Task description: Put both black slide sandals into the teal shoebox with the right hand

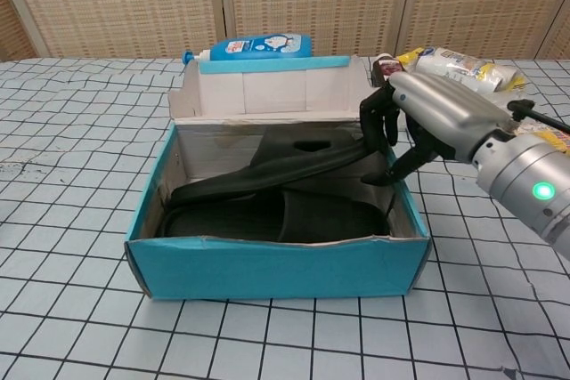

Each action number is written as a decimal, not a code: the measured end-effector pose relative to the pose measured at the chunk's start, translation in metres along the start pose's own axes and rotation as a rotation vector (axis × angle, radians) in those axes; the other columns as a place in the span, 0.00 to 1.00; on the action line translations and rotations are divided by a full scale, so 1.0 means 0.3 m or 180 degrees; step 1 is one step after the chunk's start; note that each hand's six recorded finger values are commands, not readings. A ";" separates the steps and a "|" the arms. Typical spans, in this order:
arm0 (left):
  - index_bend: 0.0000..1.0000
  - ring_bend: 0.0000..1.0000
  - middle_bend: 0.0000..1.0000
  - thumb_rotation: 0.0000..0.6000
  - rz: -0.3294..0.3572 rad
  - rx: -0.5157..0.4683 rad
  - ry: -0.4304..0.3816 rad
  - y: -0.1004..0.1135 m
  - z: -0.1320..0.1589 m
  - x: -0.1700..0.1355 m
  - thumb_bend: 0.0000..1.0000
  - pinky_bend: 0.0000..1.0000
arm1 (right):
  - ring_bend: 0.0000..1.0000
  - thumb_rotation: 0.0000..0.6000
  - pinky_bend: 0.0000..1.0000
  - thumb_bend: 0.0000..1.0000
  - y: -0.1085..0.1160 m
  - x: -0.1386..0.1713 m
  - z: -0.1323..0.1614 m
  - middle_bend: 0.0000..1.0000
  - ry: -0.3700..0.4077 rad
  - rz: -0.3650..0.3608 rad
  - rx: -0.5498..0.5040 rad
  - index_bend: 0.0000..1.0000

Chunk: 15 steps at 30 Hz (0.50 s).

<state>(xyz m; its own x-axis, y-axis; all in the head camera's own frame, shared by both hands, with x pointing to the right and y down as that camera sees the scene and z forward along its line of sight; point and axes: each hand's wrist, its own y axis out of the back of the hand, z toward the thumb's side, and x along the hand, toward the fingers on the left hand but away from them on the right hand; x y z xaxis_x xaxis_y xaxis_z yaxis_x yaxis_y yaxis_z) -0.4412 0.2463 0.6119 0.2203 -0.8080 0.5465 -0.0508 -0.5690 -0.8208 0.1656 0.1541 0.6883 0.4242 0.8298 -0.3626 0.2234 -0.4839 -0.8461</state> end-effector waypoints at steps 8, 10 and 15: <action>0.24 0.20 0.14 1.00 0.0004 -0.0005 0.0002 0.002 -0.001 0.000 0.50 0.40 | 0.56 1.00 0.71 0.03 -0.033 -0.007 -0.018 0.65 -0.0048 0.0040 0.0044 0.69; 0.24 0.20 0.14 1.00 0.0002 -0.0004 0.0000 0.001 0.000 0.000 0.50 0.40 | 0.56 1.00 0.71 0.03 -0.041 -0.007 -0.023 0.65 -0.0065 0.0065 0.0068 0.69; 0.24 0.20 0.14 1.00 -0.0001 -0.0002 0.0000 0.001 0.000 -0.001 0.50 0.40 | 0.56 1.00 0.71 0.03 -0.050 -0.006 -0.030 0.65 -0.0093 0.0098 0.0088 0.69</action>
<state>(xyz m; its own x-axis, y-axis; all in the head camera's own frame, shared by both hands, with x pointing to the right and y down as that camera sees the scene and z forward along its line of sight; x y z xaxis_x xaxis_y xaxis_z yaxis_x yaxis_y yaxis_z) -0.4412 0.2464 0.6115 0.2204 -0.8078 0.5467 -0.0513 -0.5693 -0.8205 0.1692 0.1574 0.7053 0.4047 0.8225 -0.3996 0.1861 -0.5019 -0.8447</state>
